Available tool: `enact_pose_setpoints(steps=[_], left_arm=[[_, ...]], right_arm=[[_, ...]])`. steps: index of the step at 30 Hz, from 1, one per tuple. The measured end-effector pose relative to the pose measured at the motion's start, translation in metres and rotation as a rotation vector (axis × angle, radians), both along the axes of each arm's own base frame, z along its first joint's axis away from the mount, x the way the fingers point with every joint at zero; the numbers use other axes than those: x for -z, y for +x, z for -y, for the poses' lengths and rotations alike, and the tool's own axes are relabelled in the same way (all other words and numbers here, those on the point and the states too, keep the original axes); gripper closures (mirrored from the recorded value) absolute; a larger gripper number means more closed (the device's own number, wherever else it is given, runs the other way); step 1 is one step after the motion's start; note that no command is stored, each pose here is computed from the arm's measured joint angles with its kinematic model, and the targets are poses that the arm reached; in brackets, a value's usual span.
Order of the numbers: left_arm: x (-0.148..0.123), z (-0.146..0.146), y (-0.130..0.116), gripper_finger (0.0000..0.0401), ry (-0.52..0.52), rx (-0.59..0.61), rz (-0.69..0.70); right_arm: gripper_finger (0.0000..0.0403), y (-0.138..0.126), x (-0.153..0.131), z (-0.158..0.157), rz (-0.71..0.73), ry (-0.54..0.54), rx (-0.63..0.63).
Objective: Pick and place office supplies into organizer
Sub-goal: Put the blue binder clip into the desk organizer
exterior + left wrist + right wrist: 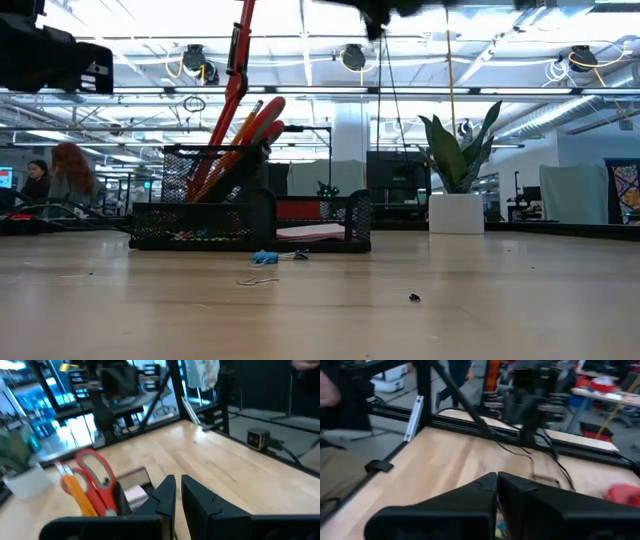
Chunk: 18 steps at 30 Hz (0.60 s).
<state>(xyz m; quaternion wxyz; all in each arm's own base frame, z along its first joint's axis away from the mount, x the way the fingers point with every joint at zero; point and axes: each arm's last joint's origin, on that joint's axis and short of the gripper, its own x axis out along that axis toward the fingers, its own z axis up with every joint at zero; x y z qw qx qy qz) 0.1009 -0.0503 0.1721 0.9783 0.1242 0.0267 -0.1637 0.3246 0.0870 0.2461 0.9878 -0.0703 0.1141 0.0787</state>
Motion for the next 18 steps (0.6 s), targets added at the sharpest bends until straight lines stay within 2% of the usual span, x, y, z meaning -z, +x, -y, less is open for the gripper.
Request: enact_pose_setpoints(steps=[5, 10, 14, 18], left_arm=[[0.008, 0.013, 0.006, 0.0364, -0.045, 0.018, -0.093], [0.014, 0.031, 0.016, 0.0364, -0.107, 0.013, -0.134], [0.011, 0.051, 0.033, 0.0364, -0.082, -0.026, -0.2], [0.001, 0.078, 0.067, 0.0364, 0.01, -0.114, -0.285]], right_arm=[[0.04, -0.044, 0.027, 0.021, 0.08, 0.045, 0.033], [0.04, -0.068, 0.041, 0.036, 0.095, 0.088, 0.076], [0.0399, -0.077, 0.049, 0.042, 0.085, 0.095, 0.094], [0.0399, -0.079, 0.055, 0.05, 0.064, 0.096, 0.129]])
